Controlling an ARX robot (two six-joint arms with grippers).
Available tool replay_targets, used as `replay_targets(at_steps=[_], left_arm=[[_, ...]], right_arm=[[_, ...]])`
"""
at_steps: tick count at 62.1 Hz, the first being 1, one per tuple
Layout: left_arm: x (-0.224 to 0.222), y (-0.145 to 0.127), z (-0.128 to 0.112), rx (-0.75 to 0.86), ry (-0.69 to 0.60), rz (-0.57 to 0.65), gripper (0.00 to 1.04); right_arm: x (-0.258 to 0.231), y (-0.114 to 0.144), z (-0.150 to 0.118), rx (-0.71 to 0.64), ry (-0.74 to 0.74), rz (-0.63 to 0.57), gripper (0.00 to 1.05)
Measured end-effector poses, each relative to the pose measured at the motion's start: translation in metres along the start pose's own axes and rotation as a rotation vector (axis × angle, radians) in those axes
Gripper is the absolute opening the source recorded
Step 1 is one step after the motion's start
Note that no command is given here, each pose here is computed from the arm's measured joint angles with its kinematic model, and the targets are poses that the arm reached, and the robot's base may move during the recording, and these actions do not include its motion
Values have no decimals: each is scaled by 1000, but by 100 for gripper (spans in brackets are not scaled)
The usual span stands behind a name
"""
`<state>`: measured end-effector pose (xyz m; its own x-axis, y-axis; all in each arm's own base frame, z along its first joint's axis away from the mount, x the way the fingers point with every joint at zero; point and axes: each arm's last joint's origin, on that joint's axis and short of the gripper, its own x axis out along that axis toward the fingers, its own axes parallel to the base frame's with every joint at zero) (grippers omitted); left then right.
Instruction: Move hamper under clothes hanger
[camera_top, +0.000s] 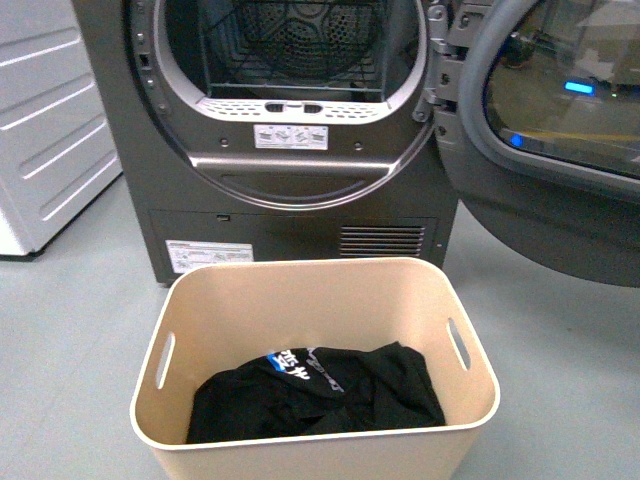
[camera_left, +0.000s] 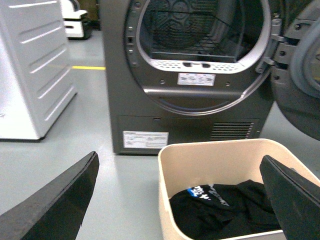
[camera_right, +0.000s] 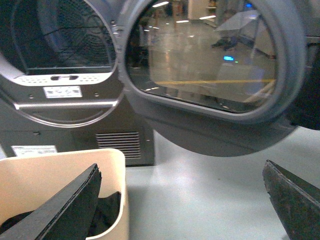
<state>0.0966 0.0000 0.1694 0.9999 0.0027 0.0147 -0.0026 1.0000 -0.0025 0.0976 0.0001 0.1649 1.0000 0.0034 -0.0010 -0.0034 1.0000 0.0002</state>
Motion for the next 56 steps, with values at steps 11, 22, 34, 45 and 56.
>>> replay_targets(at_steps=[11,22,34,45,56], left_arm=[[0,0,0,0,0,-2,98],[0,0,0,0,0,-4,98],[32,8,26,-186,271,-120,98],[179,10,38,-168,476,26,98],[246,-18,-38,-83,675,-37,98]], right_arm=[[0,0,0,0,0,-2,97],[0,0,0,0,0,-2,97],[27,-10,34,133,172,49,97],[144,11,69,113,360,114,97],[222,42,18,-37,615,121,97]])
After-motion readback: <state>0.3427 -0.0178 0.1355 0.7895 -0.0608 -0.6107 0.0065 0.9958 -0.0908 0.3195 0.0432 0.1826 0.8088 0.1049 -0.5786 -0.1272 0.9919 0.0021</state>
